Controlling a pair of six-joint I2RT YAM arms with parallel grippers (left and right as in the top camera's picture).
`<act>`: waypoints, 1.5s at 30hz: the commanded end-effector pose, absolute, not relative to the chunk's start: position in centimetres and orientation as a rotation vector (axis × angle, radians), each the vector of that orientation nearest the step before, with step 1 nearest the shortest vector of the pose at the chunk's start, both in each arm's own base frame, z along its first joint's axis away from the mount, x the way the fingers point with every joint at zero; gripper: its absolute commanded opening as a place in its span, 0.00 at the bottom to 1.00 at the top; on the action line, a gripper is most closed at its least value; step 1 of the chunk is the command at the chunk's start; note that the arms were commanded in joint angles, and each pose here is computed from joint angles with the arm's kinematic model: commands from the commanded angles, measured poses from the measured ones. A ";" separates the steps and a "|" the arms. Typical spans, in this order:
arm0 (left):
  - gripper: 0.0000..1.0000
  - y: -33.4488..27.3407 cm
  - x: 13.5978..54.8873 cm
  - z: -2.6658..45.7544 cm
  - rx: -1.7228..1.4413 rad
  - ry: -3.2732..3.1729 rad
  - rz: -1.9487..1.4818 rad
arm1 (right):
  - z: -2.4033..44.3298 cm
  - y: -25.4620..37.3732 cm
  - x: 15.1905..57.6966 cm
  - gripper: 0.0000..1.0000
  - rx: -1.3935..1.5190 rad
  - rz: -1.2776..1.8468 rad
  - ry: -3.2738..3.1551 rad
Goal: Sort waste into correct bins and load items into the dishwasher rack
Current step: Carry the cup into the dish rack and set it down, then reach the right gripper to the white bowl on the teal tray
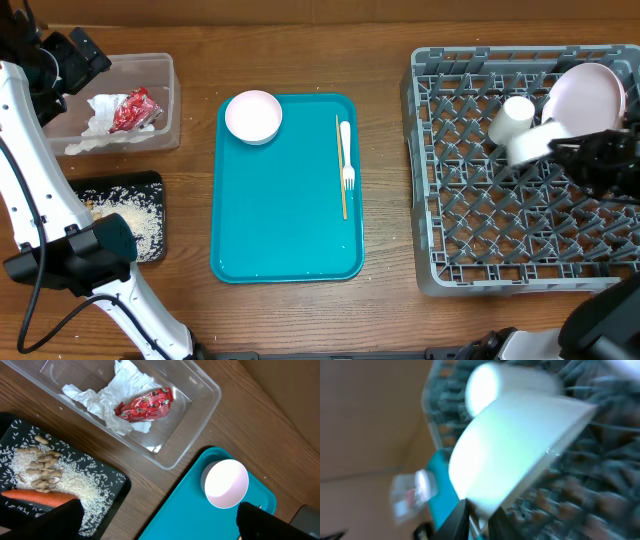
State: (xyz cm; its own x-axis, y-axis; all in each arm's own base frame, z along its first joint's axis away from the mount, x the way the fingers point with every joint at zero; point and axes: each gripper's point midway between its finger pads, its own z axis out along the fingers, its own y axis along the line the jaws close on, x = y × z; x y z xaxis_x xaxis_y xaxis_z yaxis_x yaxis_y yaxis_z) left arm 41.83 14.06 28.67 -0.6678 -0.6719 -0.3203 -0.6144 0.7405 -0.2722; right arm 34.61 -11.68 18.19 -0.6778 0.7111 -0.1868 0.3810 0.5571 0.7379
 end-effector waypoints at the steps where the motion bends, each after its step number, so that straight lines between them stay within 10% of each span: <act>1: 1.00 13.7 42.0 28.6 -0.983 2.543 -0.208 | 16.7 -16.5 32.2 0.24 1.123 0.519 2.414; 22: 1.00 13.7 42.0 28.6 -0.983 2.543 -0.208 | 22.3 -12.8 29.6 0.33 1.115 0.479 2.448; 25: 1.00 13.7 42.0 28.6 -0.983 2.543 -0.208 | 24.2 -6.0 31.9 0.44 0.822 0.624 2.494; 28: 1.00 13.7 42.0 28.6 -0.983 2.543 -0.208 | 26.0 4.4 35.8 0.98 0.333 0.786 2.489; 34: 1.00 13.7 42.0 28.6 -0.983 2.543 -0.208 | 24.5 23.6 40.3 0.92 -0.403 0.723 2.306; 45: 1.00 13.7 42.0 28.6 -0.983 2.543 -0.208 | 12.4 39.2 42.4 0.92 -0.764 0.600 2.125</act>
State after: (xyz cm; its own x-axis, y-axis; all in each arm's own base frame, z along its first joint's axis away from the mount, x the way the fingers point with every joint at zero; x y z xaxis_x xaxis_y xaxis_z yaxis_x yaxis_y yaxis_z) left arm 41.84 14.07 28.63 -0.6680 -0.6719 -0.3198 -0.6148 0.7404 -0.2717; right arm 40.93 39.11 12.71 -0.5529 -0.3176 -0.7704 -0.6918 0.6903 0.2120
